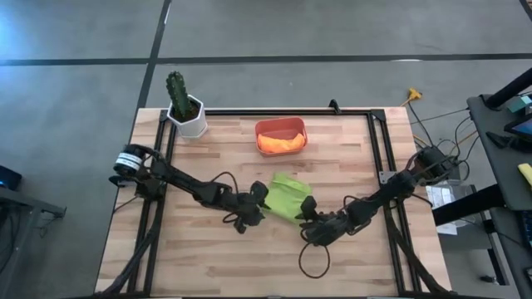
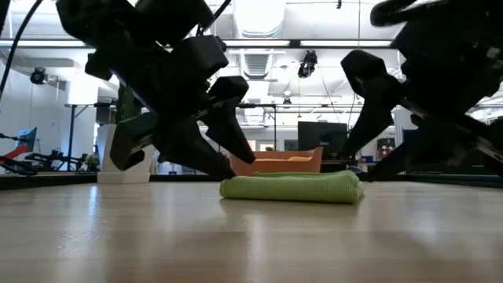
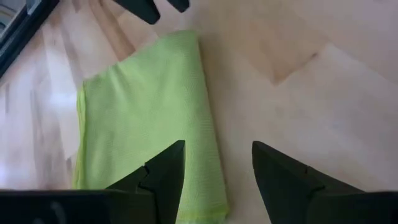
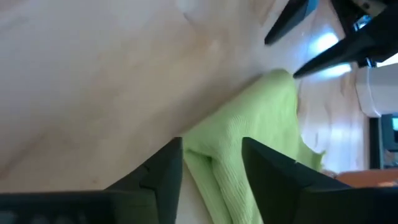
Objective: Roll microfiber towels into tight, uniform cylinder then place into a basket
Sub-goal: Roll the green microfiber cloth
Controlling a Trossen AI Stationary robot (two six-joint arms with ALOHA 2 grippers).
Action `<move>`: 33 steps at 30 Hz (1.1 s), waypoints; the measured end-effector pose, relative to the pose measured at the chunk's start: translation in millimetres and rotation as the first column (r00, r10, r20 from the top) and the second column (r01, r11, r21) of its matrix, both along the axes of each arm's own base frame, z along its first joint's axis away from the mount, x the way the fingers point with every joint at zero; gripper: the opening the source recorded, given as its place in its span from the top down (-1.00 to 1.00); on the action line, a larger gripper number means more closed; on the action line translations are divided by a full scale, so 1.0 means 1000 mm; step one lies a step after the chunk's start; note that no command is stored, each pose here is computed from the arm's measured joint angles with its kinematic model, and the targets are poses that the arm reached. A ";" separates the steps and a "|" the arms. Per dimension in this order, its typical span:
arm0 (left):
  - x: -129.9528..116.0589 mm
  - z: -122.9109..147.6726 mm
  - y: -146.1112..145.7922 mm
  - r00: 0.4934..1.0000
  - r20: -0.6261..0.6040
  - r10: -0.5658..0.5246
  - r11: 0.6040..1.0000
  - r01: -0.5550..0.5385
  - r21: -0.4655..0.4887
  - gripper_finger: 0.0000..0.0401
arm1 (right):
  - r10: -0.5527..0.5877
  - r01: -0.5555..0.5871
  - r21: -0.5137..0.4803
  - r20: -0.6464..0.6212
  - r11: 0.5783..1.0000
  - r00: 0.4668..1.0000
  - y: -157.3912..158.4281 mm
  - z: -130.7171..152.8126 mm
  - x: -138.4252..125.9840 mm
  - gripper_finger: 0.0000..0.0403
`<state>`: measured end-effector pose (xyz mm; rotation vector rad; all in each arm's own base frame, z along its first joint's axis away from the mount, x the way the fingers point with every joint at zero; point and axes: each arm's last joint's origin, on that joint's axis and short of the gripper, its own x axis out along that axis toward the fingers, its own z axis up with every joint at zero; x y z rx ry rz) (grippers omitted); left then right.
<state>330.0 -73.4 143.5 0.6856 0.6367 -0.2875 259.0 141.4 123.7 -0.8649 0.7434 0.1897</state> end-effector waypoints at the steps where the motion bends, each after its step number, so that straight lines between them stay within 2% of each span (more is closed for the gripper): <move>1: 0.000 -0.001 0.000 1.000 0.002 -0.001 1.000 0.001 -0.002 0.15 | -0.002 0.002 0.014 0.007 1.000 1.000 0.000 0.001 0.001 0.15; 4: 0.000 -0.002 0.000 1.000 -0.001 -0.001 1.000 0.001 -0.002 0.15 | -0.023 0.022 0.088 0.014 0.996 1.000 -0.004 0.000 0.006 0.03; 8: 0.001 -0.015 0.000 0.999 -0.034 0.000 1.000 0.000 0.006 0.15 | -0.080 0.080 0.129 -0.002 0.988 0.997 -0.010 -0.008 0.010 -0.05; 13: 0.006 -0.027 -0.001 0.999 -0.029 0.013 1.000 -0.012 0.013 0.15 | -0.125 0.123 0.158 0.000 0.980 0.992 -0.013 -0.016 0.015 -0.04; 19: 0.008 -0.028 0.000 0.999 -0.008 0.051 0.998 -0.051 0.020 0.15 | -0.201 0.195 0.200 0.007 0.960 0.980 -0.015 -0.027 0.021 0.01; 23: 0.009 -0.028 0.000 0.996 -0.011 0.085 0.996 -0.085 -0.007 0.15 | -0.246 0.239 0.243 -0.001 0.940 0.969 -0.017 -0.031 0.023 0.17; 27: 0.008 -0.030 0.002 0.989 -0.010 0.149 0.989 -0.149 -0.002 0.19 | -0.246 0.240 0.257 -0.007 0.936 0.969 -0.017 -0.030 0.022 0.46; 30: 0.008 -0.030 0.003 0.983 -0.012 0.183 0.983 -0.183 -0.004 0.33 | -0.257 0.252 0.261 -0.015 0.932 0.966 -0.018 -0.030 0.021 0.70; 33: 0.008 -0.030 0.003 0.982 -0.016 0.188 0.982 -0.188 -0.006 0.56 | -0.276 0.272 0.272 -0.022 0.923 0.961 -0.018 -0.030 0.020 0.89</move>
